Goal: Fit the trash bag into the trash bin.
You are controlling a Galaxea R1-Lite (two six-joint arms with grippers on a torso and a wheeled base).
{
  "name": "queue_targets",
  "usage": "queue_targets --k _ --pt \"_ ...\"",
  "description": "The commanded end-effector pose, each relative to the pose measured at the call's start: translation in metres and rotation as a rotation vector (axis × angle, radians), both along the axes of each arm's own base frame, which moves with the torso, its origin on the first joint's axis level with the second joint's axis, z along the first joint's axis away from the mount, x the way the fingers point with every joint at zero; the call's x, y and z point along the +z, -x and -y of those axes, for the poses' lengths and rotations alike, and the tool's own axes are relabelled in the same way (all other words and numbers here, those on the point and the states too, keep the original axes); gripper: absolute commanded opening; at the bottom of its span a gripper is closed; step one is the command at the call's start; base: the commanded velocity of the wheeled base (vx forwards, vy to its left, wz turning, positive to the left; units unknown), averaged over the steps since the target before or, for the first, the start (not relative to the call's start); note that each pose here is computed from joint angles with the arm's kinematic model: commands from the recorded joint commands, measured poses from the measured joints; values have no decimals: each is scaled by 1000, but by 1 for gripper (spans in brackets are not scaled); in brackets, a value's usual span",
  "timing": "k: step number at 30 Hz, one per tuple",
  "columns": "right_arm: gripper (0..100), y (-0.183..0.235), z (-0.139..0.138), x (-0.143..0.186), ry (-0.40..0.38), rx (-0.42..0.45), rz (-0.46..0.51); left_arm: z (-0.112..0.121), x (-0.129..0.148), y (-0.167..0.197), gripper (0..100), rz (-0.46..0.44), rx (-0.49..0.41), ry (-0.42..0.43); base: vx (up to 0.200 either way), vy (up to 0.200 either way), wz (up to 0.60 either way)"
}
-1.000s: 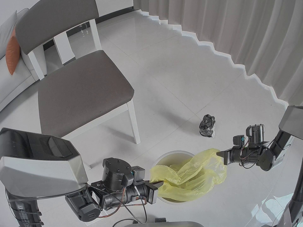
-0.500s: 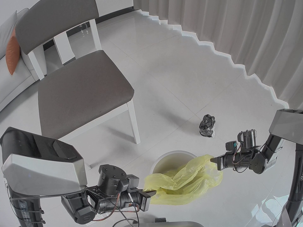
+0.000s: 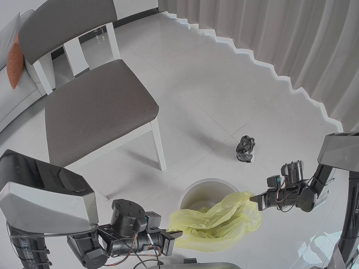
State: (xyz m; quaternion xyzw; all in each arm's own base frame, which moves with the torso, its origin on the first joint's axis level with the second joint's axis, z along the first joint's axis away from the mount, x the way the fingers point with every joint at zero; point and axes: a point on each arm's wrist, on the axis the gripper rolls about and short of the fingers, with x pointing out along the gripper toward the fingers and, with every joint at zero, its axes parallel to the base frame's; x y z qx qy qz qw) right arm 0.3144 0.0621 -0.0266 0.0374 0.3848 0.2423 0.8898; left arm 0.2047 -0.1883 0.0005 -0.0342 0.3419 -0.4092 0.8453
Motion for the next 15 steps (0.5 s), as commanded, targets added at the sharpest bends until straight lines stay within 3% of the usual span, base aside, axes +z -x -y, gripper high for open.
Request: queue_targets --k 1,15 --pt "0 -3 -3 -8 -1 6 -5 0 -14 -2 0 -14 3 -14 0 0 0" --pt "0 -31 -6 -22 -15 -5 23 -12 -32 -31 0 -22 77 4 0 0 0"
